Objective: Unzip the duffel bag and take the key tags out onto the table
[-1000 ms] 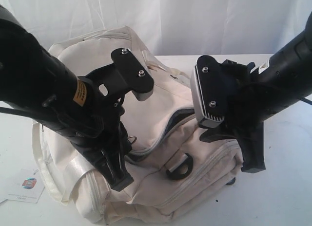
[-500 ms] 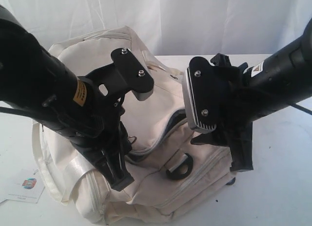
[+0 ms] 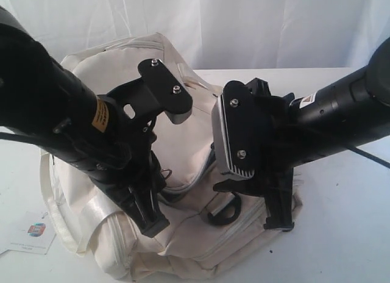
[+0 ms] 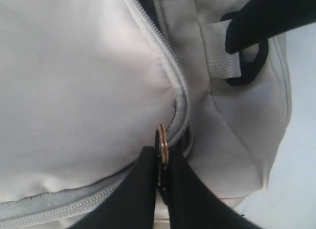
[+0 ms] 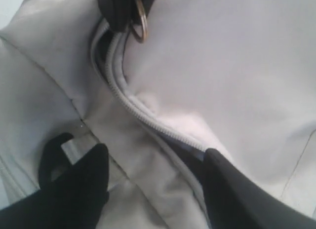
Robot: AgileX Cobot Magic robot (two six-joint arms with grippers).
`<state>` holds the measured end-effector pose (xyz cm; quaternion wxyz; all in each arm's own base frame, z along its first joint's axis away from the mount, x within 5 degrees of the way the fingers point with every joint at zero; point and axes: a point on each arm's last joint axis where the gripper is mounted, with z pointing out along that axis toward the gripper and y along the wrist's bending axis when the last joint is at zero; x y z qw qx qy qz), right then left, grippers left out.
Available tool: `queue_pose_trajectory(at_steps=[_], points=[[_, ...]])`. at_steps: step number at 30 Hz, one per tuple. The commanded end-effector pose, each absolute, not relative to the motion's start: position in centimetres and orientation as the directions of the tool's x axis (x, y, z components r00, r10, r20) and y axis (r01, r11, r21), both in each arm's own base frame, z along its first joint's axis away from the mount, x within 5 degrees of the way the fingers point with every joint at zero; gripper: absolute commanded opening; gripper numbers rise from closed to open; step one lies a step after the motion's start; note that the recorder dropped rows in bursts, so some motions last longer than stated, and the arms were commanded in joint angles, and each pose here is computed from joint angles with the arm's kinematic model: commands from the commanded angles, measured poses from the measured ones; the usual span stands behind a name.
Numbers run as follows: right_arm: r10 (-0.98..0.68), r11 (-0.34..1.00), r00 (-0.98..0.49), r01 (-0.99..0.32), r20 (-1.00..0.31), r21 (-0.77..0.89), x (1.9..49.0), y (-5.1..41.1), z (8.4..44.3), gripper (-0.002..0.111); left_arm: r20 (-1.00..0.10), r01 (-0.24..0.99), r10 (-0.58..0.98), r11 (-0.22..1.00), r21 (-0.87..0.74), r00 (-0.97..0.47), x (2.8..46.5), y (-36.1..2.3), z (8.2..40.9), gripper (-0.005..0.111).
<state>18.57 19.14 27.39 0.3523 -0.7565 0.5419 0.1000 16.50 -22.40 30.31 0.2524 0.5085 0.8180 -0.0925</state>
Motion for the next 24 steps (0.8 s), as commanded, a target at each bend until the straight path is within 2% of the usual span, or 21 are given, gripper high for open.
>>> queue_pose_trajectory(at_steps=[1,7,11,19,24], points=[[-0.725,-0.176,0.417,-0.881,-0.547,-0.439,18.2,19.4,27.6,0.053,-0.523,0.871,0.766,0.484,0.087,-0.374,16.3,-22.3,30.5,0.000],[-0.707,-0.177,0.419,-0.885,-0.570,-0.430,18.1,19.7,27.6,0.053,-0.549,0.852,0.732,0.520,0.065,-0.405,16.4,-22.4,30.6,0.000],[-0.704,-0.222,0.434,-0.886,-0.562,-0.407,18.6,20.3,26.3,0.052,-0.547,0.852,0.732,0.520,0.065,-0.405,16.4,-22.4,30.6,0.000],[-0.710,-0.247,0.442,-0.885,-0.548,-0.394,19.0,20.6,25.3,0.036,-0.544,0.852,0.734,0.520,0.064,-0.407,16.4,-22.4,30.6,0.000],[-0.711,-0.250,0.429,-0.895,-0.556,-0.370,19.1,20.8,24.9,0.037,-0.544,0.848,0.730,0.526,0.059,-0.414,16.4,-22.4,30.6,0.000]])
